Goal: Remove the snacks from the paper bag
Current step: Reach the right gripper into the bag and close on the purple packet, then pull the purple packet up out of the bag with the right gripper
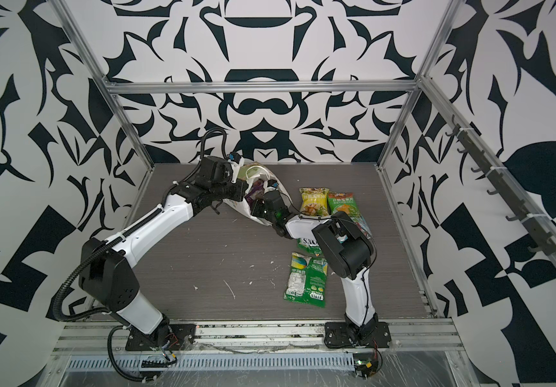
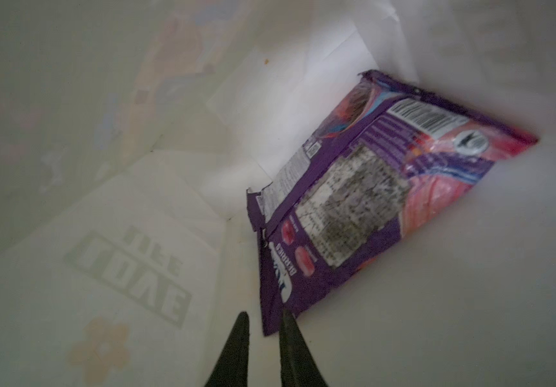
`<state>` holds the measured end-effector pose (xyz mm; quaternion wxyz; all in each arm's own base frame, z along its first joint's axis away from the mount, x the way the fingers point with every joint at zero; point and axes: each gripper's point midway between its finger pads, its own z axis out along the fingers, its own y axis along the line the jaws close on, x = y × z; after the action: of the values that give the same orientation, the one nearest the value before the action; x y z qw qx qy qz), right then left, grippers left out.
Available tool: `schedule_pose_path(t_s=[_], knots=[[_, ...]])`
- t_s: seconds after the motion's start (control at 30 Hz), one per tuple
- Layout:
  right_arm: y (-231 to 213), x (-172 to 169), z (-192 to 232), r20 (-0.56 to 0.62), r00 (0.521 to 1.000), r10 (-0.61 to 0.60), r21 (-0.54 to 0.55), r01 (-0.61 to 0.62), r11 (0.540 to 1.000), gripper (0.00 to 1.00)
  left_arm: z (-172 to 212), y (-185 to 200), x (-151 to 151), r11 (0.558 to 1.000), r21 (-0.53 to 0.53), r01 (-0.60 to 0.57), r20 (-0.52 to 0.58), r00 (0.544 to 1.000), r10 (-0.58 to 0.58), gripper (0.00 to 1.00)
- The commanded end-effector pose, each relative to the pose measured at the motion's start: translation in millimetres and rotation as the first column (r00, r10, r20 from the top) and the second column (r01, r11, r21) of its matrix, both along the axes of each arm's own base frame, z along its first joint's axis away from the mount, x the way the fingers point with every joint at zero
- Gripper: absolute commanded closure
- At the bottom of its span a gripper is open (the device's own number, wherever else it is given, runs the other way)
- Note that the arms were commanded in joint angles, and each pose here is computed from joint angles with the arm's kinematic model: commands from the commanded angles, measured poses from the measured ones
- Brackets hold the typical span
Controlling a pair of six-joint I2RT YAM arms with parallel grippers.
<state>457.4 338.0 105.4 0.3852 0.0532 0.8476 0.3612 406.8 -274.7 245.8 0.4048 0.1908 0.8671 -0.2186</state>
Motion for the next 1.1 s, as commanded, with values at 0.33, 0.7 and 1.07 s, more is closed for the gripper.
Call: schedule_pose_path(t_s=[0.33, 0.7, 1.07], knots=[[-21, 45, -12, -0.152, 0.972, -0.178, 0.043, 0.186, 0.982, 0.45, 12, -26, -9, 0.995, -0.035, 0.09, 0.014, 0.996, -0.09, 1.0], [-21, 67, -33, -0.216, 0.935, -0.28, 0.024, 0.292, 0.956, 0.59, 11, -43, -15, 0.99, -0.043, 0.132, 0.015, 0.991, -0.131, 1.0], [-21, 66, -18, -0.192, 0.937, -0.29, 0.056, 0.306, 0.95, 1.0, 5, -36, -13, 0.996, -0.012, 0.09, 0.031, 0.996, -0.089, 1.0]])
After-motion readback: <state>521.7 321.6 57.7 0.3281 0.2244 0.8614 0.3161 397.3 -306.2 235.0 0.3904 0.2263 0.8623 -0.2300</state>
